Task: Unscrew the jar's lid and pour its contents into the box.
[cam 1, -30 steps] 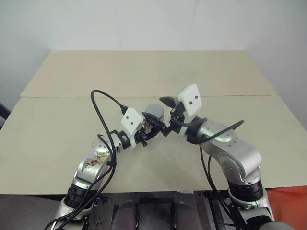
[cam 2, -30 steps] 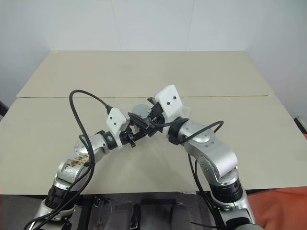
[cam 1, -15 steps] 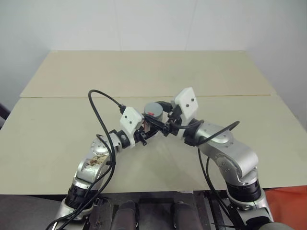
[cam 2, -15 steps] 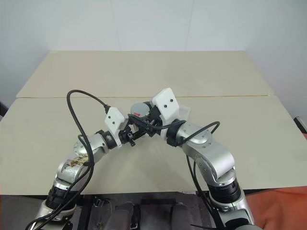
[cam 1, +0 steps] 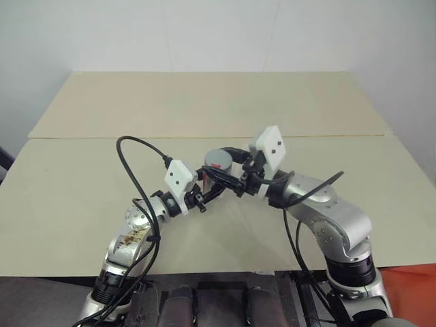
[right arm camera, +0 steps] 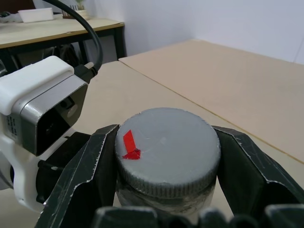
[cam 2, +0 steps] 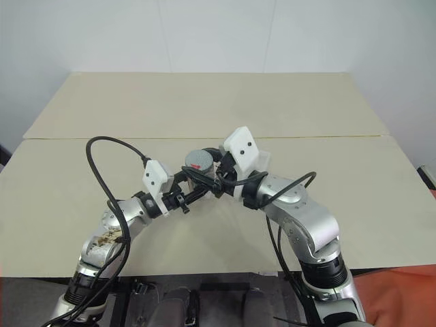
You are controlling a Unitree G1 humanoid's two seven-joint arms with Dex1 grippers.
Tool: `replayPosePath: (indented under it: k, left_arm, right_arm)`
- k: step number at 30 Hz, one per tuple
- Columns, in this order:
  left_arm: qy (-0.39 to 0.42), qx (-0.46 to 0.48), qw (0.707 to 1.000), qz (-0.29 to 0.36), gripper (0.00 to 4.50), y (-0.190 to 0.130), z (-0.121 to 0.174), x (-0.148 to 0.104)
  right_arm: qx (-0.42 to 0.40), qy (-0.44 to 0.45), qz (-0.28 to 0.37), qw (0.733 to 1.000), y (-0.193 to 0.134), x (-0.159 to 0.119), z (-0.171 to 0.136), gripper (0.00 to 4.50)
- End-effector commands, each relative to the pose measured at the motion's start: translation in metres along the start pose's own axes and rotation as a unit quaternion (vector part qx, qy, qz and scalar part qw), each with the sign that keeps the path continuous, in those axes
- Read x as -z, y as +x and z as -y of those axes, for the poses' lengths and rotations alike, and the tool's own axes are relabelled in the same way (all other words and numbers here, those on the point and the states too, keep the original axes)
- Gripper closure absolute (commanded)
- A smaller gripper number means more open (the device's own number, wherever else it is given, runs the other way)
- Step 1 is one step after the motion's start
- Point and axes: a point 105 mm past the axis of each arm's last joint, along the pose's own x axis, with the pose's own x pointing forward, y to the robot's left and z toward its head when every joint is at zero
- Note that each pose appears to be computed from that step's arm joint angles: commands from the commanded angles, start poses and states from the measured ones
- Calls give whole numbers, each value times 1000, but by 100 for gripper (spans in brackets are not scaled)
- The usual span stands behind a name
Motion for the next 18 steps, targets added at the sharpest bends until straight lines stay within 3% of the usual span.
replayPosePath:
  k: [1,12,18]
  left_arm:
    - [3,37,999,40,243,-8,4,-15]
    - [0,123,992,43,243,-16,14,-16]
    - [10,121,992,39,243,-15,12,-15]
  right_arm:
    - [-29,-24,32,999,-8,-15,0,166]
    - [-180,-44,28,982,-15,-12,-6,166]
    - [-211,-56,25,976,-14,-9,-1,166]
